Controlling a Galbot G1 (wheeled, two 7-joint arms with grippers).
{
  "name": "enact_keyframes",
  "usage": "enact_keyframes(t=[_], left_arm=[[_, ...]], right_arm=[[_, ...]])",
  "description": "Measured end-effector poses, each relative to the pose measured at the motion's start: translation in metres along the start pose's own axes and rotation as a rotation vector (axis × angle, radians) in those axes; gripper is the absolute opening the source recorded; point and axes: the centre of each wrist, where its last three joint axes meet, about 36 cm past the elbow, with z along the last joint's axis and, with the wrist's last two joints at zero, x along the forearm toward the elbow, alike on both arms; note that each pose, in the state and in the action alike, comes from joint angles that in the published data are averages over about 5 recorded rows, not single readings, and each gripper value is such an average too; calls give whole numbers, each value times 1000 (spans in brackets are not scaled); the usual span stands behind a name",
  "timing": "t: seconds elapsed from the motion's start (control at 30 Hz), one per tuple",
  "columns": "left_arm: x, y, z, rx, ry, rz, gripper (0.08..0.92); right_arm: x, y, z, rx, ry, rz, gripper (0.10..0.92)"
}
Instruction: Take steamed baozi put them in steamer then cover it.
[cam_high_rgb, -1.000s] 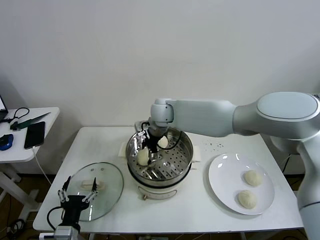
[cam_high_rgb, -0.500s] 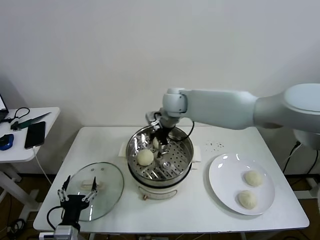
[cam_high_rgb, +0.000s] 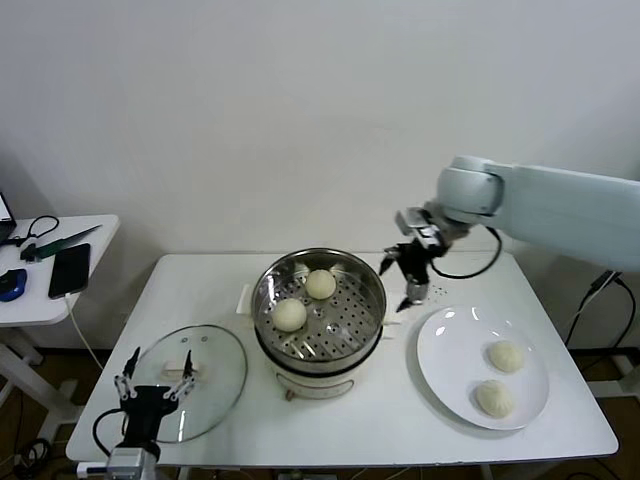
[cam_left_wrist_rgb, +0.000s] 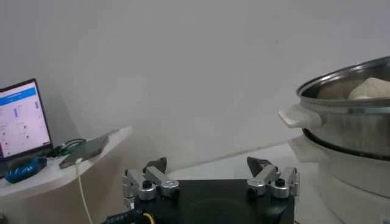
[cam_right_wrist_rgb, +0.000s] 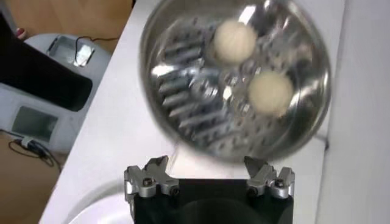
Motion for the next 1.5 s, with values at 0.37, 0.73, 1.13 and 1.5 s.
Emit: enact_keyframes(t=[0.37, 0.73, 1.13, 1.5], left_arm=[[4, -3, 0, -5, 16, -5, 823], [4, -6, 1, -10, 27, -6, 823], [4, -5, 6, -14, 40, -9, 823], [4, -5, 8, -13, 45, -10, 823]], right_arm=[[-57, 73, 95, -86, 67, -60, 823], [-101, 116, 133, -112, 143, -134, 823], [-122, 124, 145, -112, 186, -162, 823], [-134, 125, 150, -103, 207, -188, 792]])
